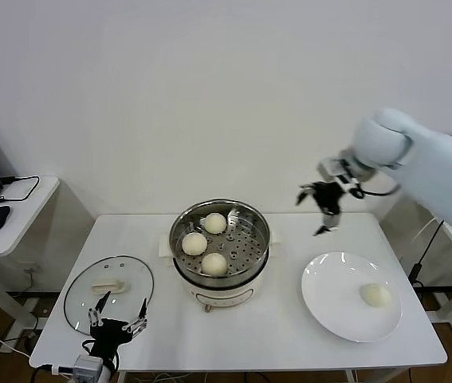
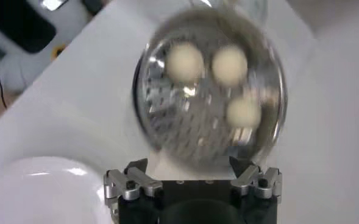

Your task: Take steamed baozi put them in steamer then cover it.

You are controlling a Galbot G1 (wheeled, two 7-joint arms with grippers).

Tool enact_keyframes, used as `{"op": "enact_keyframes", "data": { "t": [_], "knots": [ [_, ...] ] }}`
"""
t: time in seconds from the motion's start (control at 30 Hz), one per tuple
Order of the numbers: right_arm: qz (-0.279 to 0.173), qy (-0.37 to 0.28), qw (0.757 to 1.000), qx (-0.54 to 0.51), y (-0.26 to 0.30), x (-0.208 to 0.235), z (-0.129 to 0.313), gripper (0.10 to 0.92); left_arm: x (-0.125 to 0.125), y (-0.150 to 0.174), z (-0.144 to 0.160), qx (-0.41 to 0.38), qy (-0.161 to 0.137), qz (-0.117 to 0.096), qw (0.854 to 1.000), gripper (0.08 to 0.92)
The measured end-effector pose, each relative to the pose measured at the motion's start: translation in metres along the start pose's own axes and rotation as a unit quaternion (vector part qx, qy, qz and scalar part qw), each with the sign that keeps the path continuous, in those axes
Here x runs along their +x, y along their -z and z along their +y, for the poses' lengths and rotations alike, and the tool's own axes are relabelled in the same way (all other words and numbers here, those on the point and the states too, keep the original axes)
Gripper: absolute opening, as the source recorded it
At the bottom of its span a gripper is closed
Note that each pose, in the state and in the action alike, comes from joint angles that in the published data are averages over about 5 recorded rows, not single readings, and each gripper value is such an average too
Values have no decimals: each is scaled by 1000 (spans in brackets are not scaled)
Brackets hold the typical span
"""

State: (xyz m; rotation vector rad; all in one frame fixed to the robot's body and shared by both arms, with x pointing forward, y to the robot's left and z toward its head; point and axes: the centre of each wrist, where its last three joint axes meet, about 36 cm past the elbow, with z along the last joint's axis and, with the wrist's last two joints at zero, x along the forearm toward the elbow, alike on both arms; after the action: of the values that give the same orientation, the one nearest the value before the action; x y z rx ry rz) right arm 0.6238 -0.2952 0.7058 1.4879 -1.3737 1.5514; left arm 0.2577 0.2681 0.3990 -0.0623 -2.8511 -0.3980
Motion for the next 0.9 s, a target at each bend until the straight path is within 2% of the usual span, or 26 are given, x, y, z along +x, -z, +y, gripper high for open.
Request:
{"op": "enact_keyframes", "data": {
  "t": [0.33, 0.9],
  "knots": [
    [51, 19, 992, -113, -79, -37, 66, 823, 10, 3, -4, 1, -6, 4, 1000, 823],
    [100, 64, 979, -167, -142, -119, 131, 823, 13, -3, -6, -4, -5, 17, 1000, 823]
  ]
}}
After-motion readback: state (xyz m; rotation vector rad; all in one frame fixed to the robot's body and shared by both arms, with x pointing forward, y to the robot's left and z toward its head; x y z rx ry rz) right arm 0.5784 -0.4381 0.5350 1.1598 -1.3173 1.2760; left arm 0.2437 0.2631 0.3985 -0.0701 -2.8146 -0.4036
